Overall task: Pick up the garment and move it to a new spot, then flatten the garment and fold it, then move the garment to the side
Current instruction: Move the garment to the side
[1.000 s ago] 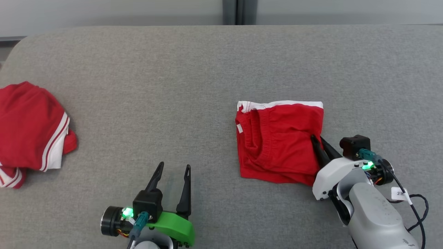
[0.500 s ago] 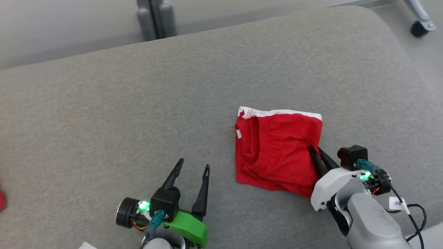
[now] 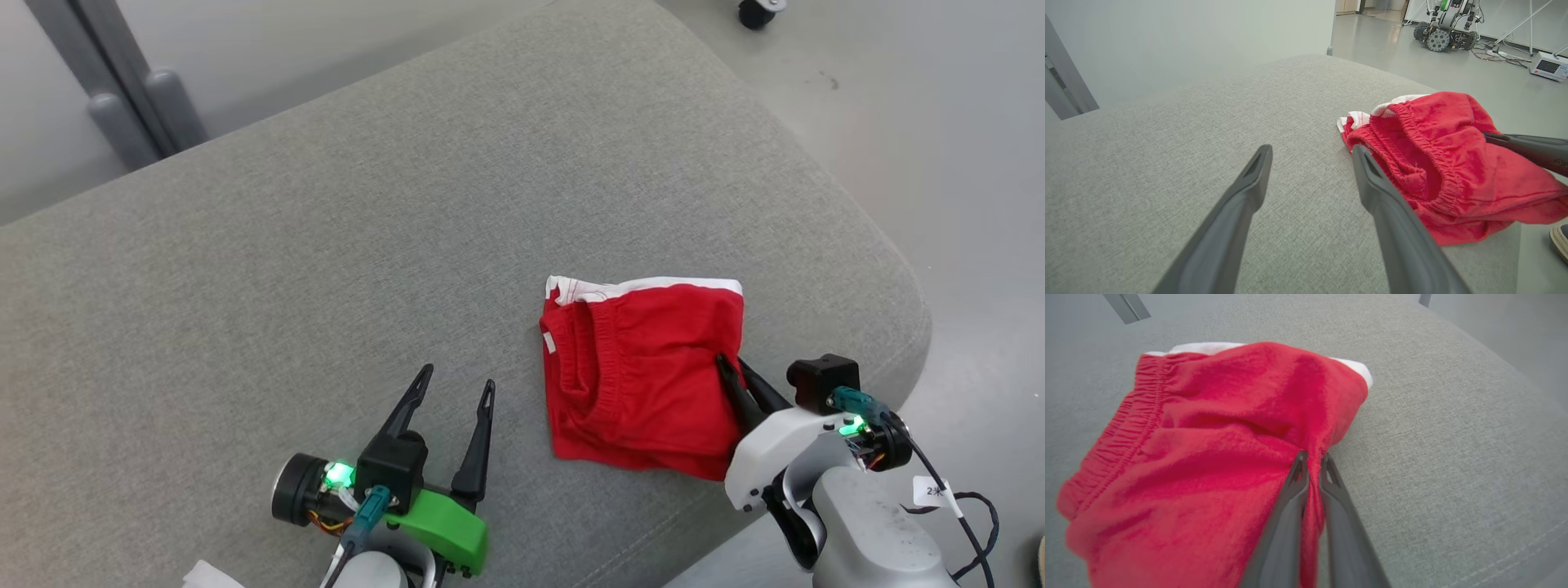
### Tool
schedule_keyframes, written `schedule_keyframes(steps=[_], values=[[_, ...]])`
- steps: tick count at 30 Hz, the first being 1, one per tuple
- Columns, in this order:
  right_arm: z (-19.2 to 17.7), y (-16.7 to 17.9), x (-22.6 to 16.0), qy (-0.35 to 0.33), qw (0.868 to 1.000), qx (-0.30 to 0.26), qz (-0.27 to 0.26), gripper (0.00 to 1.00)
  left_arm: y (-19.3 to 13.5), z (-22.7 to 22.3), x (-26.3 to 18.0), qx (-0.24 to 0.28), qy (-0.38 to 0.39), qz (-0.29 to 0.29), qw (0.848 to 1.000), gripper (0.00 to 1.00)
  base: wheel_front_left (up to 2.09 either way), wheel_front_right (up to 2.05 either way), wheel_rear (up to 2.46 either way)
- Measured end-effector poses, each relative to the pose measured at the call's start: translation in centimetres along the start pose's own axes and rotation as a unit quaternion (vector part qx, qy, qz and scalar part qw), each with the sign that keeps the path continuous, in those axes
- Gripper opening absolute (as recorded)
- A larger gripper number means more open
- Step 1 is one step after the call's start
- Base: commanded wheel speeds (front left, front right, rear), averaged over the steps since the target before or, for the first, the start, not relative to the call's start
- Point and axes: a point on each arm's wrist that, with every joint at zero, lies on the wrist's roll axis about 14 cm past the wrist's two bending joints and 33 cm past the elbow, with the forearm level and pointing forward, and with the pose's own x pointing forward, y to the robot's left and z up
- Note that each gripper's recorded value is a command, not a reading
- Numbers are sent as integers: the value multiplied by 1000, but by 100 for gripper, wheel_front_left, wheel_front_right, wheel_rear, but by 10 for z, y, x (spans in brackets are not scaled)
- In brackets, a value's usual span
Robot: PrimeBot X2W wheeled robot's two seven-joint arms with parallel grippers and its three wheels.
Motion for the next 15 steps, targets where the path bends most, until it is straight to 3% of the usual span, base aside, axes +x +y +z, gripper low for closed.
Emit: schedule_keyframes(steps=[5, 15], values=[[8, -15, 4, -4, 999, -26, -18, 0, -3, -8, 8, 0, 8, -16, 1000, 100, 0, 0, 0], [91, -27, 77, -57, 988, -140, -11, 0, 38, -8, 19, 20, -2, 12, 1000, 100, 0, 0, 0]])
